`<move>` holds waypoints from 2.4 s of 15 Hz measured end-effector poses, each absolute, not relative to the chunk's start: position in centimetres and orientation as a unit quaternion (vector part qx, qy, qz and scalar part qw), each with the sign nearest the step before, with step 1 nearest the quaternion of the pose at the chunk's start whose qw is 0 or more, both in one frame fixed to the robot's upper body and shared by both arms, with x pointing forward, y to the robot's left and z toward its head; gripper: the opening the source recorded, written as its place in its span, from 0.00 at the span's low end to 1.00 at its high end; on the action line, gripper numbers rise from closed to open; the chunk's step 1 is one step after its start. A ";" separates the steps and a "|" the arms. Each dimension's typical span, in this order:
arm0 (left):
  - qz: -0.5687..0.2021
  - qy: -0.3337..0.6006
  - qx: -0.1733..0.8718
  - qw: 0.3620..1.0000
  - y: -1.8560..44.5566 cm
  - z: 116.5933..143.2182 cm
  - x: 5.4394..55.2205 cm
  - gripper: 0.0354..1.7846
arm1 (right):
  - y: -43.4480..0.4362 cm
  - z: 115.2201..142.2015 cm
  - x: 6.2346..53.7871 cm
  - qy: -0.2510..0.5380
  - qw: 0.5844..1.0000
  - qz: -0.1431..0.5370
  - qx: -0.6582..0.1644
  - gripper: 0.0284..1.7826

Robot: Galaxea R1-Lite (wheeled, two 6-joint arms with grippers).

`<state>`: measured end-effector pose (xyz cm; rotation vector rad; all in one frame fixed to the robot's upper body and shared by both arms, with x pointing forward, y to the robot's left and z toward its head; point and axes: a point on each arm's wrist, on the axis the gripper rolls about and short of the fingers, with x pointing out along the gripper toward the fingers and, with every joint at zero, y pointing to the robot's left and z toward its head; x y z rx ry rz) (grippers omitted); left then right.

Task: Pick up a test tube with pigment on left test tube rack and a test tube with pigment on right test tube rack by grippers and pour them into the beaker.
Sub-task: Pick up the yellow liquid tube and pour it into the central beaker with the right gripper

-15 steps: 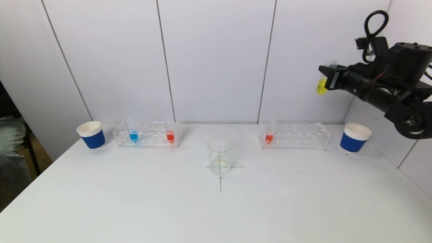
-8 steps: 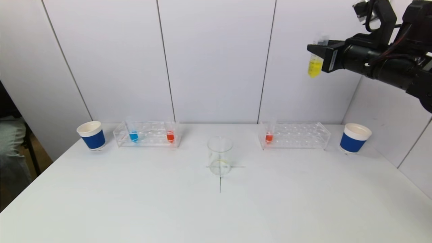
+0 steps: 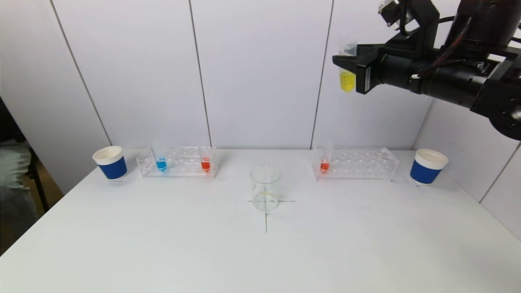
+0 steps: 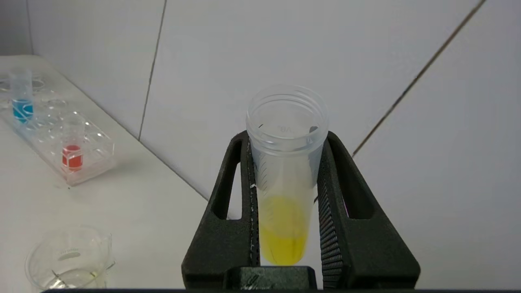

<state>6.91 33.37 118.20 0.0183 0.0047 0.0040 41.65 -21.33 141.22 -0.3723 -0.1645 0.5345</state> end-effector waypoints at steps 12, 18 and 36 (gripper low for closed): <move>0.002 0.002 0.009 1.000 33.4 118.2 6.9 0.99 | -17.2 134.3 44.6 -0.052 0.884 0.356 -0.299 0.25; 0.002 0.002 0.009 1.000 33.4 118.2 6.9 0.99 | -14.8 130.7 46.5 -0.085 0.861 0.370 -0.338 0.25; 0.002 0.002 0.009 1.000 33.4 118.2 6.9 0.99 | -12.6 127.8 45.7 -0.210 0.799 0.364 -0.430 0.25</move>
